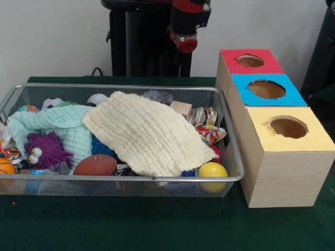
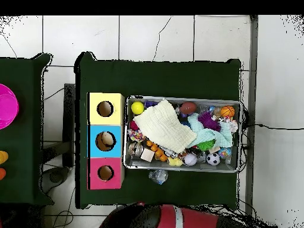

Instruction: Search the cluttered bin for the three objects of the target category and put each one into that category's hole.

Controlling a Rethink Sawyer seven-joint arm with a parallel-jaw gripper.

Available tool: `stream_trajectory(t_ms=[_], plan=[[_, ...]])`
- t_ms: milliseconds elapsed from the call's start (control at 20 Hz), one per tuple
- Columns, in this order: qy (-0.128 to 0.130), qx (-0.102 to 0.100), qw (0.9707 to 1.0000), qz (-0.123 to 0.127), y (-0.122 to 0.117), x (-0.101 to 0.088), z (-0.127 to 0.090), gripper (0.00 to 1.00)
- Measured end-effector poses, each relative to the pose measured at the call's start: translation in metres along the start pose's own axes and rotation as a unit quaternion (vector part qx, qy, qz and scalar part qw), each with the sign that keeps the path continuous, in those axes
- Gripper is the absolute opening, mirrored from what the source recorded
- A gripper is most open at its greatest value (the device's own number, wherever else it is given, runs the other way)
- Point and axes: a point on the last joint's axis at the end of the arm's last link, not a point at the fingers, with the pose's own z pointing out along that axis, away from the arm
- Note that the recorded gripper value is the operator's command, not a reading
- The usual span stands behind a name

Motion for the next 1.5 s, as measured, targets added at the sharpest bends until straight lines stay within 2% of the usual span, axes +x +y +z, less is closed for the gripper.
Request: stream_trajectory(t_ms=[100,150,350,500,650,850,900,1200,1350,1400,1450,1500], plan=[[0.022,0.016,0.9996,-0.003,-0.007,0.010,-0.012,0.00],[0.047,0.033,0.9983,-0.011,-0.016,0.022,-0.026,0.00],[0.067,0.043,0.9967,-0.021,-0.026,0.031,-0.040,0.00],[0.065,0.036,0.9967,-0.034,-0.030,0.033,-0.042,0.00],[0.041,0.018,0.9972,-0.060,-0.035,0.034,-0.034,0.00],[0.011,-0.003,0.9971,-0.076,-0.037,0.034,-0.024,0.00],[-0.007,-0.017,0.9963,-0.084,-0.038,0.035,-0.017,0.00],[-0.029,-0.043,0.9948,-0.088,-0.037,0.035,0.006,0.00],[-0.042,-0.064,0.9932,-0.088,-0.028,0.029,0.014,0.00],[-0.052,-0.075,0.9919,-0.088,-0.022,0.024,0.017,0.00],[-0.076,-0.097,0.9886,-0.086,-0.008,0.013,0.025,0.00],[-0.084,-0.103,0.9875,-0.085,-0.003,0.009,0.027,0.00]])
